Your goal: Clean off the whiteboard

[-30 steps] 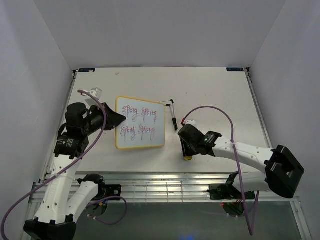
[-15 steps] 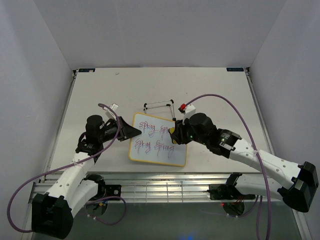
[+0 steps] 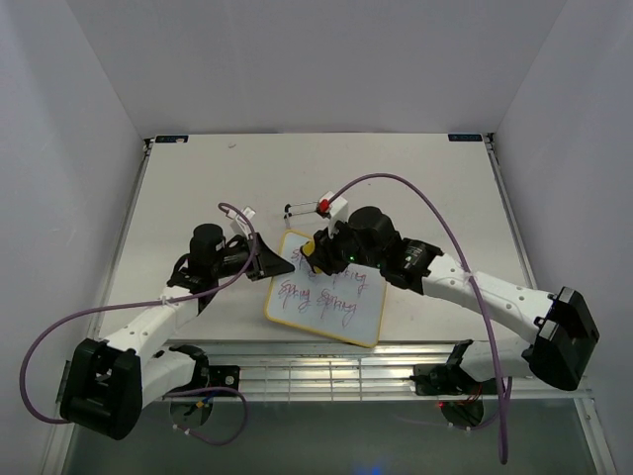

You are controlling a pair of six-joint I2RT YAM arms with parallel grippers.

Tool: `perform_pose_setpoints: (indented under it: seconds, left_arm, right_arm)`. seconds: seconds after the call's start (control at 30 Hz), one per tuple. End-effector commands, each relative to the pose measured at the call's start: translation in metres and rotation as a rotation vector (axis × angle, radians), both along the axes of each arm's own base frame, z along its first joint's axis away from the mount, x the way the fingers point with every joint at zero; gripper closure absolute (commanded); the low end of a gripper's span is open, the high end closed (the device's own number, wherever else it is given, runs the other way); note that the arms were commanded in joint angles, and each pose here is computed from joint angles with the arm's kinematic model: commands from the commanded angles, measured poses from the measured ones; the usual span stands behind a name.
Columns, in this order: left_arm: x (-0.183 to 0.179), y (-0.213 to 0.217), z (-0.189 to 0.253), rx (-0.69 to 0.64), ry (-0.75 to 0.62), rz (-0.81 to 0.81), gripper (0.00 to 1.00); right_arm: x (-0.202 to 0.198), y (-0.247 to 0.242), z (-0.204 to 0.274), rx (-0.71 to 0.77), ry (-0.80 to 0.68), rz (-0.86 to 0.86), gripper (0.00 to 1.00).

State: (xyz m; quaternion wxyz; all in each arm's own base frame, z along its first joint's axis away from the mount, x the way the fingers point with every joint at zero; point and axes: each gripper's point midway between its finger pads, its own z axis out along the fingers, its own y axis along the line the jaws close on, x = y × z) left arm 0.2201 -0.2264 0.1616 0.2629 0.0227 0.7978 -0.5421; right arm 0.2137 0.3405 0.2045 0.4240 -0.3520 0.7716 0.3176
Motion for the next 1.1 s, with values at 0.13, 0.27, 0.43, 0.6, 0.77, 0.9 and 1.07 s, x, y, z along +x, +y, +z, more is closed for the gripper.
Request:
perform_pose_setpoints:
  seconds: [0.13, 0.27, 0.43, 0.6, 0.77, 0.9, 1.07]
  left_arm:
    - [0.002, -0.016, 0.016, -0.027, -0.081, -0.054, 1.0]
    - [0.001, -0.019, 0.019, -0.028, -0.09, -0.069, 1.0]
    - [0.002, -0.018, 0.02, -0.025, -0.097, -0.051, 1.0]
    - [0.004, -0.017, 0.017, -0.019, -0.089, -0.042, 1.0]
    - [0.007, -0.017, 0.021, -0.019, -0.112, -0.029, 1.0]
    - [0.008, -0.016, 0.024, -0.017, -0.126, -0.021, 1.0]
    - [0.006, -0.015, 0.023, -0.013, -0.126, -0.019, 1.0]
  right_arm:
    - [0.008, 0.031, 0.009, 0.04, -0.126, 0.125, 0.66]
    - [0.009, 0.035, -0.004, 0.024, -0.104, 0.135, 0.67]
    - [-0.005, 0.033, -0.019, 0.038, -0.032, 0.156, 0.67]
    - [-0.023, 0.021, -0.056, -0.017, 0.069, 0.177, 0.68]
    - [-0.01, 0.003, -0.077, -0.109, 0.071, 0.064, 0.68]
    - [0.0, -0.005, -0.085, -0.168, 0.071, -0.003, 0.68]
    - [0.008, -0.007, -0.089, -0.228, 0.064, -0.02, 0.69]
